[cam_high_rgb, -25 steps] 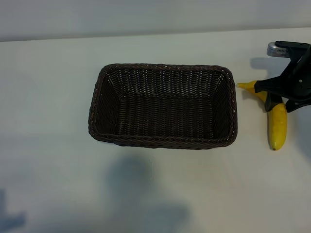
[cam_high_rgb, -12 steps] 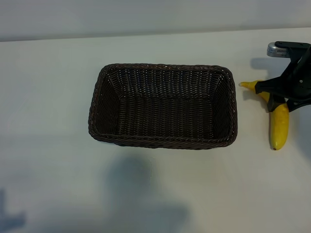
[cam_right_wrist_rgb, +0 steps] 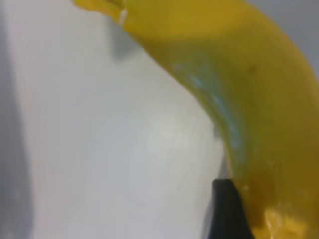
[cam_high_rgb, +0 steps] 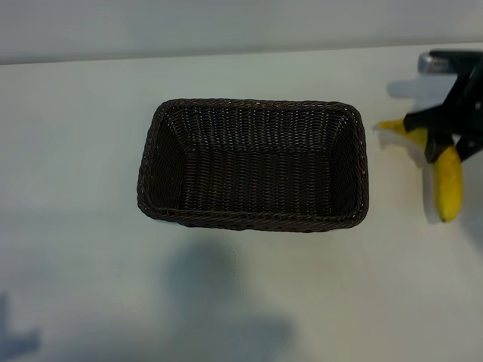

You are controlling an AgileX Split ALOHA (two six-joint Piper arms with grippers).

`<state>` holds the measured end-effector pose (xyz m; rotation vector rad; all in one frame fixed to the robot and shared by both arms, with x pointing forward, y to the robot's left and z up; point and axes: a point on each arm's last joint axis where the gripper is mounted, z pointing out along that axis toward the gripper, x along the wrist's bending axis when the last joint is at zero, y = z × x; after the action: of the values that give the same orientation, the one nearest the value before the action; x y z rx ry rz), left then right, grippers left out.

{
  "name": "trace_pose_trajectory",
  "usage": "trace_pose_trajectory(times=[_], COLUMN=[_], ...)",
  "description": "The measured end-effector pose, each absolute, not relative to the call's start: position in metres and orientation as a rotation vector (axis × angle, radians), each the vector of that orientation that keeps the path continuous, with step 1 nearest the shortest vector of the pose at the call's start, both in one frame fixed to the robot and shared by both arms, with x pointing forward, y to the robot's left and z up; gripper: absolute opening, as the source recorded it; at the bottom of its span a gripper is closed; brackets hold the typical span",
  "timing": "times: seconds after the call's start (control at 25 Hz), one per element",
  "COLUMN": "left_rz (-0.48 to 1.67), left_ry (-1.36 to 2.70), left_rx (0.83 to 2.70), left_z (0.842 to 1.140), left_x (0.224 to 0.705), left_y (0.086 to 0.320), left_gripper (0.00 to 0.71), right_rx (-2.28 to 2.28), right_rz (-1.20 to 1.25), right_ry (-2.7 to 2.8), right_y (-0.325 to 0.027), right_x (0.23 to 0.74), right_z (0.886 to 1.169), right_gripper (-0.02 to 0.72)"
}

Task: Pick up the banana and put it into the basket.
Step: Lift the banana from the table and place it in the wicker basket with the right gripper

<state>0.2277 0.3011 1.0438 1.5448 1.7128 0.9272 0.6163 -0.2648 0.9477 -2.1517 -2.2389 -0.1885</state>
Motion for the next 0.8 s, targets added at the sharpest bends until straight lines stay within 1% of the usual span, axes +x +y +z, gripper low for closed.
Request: trace_pose_trajectory(times=[0.12, 0.2, 0.36, 0.6, 0.72, 0.8], left_rz=[0.927, 0.927, 0.927, 0.926, 0.926, 0.926], left_ry=[1.713, 1.713, 1.713, 1.714, 1.714, 1.714], left_rx=[1.545, 1.545, 1.545, 1.545, 1.545, 1.545], left_z=[1.044, 1.044, 1.044, 1.044, 1.044, 1.044], left_x=[0.228, 0.228, 0.228, 0.228, 0.228, 0.228], left_y=[0.301, 0.301, 0.301, 0.301, 0.301, 0.301], left_gripper=[0.49, 0.49, 0.49, 0.49, 0.49, 0.49], right_rx=[-2.15, -2.14, -2.062, -1.867, -1.794, -1.743], right_rz=[-0.236, -0.249, -0.252, -0.322, -0.373, -0.385], right_ry=[-2.261, -2.27, -2.341, -2.541, -2.608, -2.644], right_y=[-0.264, -0.262, -0.245, -0.185, -0.162, -0.149], right_x=[0.623, 0.624, 0.624, 0.62, 0.617, 0.614], right_z=[0.982, 0.999, 1.016, 1.039, 1.05, 1.052], right_gripper=[0.434, 0.434, 0.434, 0.434, 0.434, 0.434])
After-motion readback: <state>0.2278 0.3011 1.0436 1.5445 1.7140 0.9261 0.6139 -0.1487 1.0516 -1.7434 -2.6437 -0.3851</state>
